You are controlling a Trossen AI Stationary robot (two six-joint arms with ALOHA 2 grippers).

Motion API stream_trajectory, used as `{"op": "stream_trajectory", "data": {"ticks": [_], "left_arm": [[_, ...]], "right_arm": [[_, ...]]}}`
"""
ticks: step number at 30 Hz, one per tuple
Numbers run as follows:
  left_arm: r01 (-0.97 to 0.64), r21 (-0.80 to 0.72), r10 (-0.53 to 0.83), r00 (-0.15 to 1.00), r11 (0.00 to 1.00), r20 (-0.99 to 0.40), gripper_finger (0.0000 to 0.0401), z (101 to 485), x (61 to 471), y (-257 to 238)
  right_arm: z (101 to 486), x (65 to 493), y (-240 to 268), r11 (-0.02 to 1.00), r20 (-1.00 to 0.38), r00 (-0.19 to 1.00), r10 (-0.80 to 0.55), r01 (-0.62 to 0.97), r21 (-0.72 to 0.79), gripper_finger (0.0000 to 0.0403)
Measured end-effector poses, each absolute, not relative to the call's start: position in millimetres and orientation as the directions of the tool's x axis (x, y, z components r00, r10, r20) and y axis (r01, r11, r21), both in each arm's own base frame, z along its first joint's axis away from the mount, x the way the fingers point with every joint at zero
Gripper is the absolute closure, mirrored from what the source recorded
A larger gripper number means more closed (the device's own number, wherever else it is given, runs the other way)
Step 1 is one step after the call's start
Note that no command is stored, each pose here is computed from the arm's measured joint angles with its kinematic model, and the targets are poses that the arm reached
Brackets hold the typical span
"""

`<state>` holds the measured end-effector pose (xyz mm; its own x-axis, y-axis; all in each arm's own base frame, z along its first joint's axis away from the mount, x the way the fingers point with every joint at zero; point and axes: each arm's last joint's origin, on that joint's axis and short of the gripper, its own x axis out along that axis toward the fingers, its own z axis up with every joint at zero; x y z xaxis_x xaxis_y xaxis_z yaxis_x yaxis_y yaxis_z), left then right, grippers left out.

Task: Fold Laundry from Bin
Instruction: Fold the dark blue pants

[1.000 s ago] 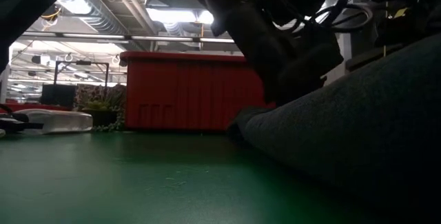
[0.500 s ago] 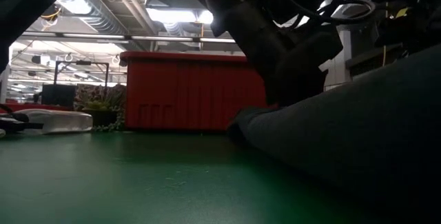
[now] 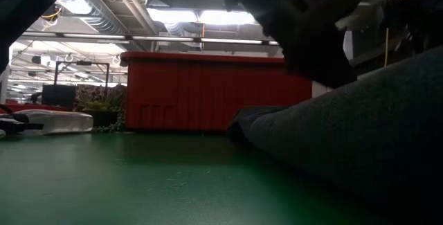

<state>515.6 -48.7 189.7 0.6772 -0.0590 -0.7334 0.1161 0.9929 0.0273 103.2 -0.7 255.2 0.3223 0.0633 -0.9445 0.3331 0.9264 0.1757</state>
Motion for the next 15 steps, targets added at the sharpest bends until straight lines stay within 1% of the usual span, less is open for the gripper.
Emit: {"op": "stream_trajectory", "data": {"ticks": [5,8,10,13,15], "left_arm": [[0.104,0.139,0.036,0.658,0.985,-0.752,0.0312,217.4,516.6,-34.4],[0.096,0.206,0.101,0.630,0.974,-0.770,0.0312,233.7,514.2,-21.2],[0.083,0.243,0.145,0.604,0.967,-0.783,0.0312,241.6,511.6,-10.4],[0.060,0.258,0.179,0.569,0.964,-0.803,0.0312,247.4,507.9,7.1],[0.048,0.251,0.186,0.542,0.967,-0.820,0.0312,245.9,505.3,18.8]], "right_arm": [[281.3,95.0,-3.8,0.928,-0.946,0.321,-0.054,0.367,0.071,0.0276],[293.2,95.9,-5.6,0.924,-0.922,0.369,-0.116,0.380,0.036,0.0276],[296.7,99.3,-6.4,0.933,-0.901,0.409,-0.143,0.361,0.016,0.0276],[298.9,103.9,-7.3,0.946,-0.876,0.452,-0.169,0.324,-0.015,0.0276],[298.6,107.7,-7.8,0.949,-0.872,0.454,-0.184,0.313,-0.037,0.0276]]}}
